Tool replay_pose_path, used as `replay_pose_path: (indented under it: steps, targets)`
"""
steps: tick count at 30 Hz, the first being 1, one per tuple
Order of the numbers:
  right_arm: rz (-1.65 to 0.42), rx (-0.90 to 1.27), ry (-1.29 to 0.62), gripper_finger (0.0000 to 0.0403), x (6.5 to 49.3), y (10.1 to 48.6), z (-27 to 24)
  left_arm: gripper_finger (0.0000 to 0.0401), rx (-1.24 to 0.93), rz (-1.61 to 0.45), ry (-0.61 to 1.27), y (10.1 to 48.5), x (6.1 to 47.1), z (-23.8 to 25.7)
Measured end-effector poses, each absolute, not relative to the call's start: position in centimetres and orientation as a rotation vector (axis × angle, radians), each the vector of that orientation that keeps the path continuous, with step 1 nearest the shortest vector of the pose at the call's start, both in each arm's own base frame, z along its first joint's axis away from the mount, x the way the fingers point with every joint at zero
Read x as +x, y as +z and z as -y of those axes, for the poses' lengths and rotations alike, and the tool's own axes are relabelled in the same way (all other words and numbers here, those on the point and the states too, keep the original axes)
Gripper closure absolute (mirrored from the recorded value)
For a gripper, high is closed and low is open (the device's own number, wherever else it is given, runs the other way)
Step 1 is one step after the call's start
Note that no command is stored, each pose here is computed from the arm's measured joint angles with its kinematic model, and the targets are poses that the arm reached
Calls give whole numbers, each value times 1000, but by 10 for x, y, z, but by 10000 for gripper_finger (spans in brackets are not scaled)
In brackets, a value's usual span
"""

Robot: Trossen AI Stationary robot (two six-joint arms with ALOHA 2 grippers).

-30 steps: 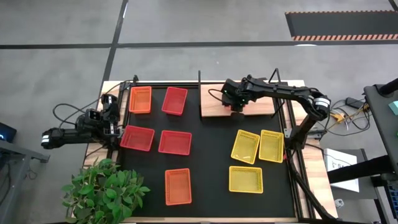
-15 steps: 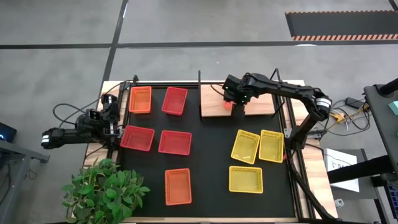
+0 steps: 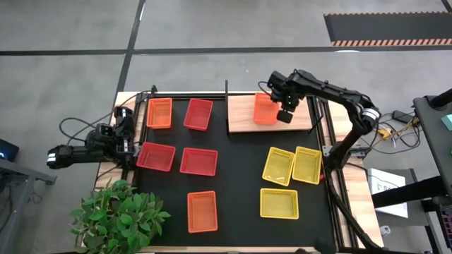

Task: Stack baskets on shelf by color
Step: Put the middle orange bin on the shelf

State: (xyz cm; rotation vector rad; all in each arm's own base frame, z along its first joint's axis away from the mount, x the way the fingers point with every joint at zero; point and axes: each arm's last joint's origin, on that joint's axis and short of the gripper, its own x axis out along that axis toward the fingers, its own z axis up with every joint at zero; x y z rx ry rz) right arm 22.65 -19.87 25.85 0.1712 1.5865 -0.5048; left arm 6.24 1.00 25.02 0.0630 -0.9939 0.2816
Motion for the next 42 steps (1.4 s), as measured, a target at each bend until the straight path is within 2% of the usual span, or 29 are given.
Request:
replay_pose_path:
  steps: [7,15,25,33,39,42]
  targets:
    - [-1474,149,-411,392,226,232,216,401,69,1002,285,251,62,-10]
    - [-1198,88,-336,392,246,237,227,401,88,1020,297,252,60,-10]
    - [-1197,17,-420,392,252,251,230,401,93,1019,299,252,60,-10]
    - [-1031,-131,-347,392,293,278,198,401,93,1018,299,252,60,-10]
    - [-1008,-214,-251,392,326,262,173,401,93,1018,300,252,60,-10]
    - [-1078,-241,-301,392,332,247,176,401,93,1018,299,252,60,-10]
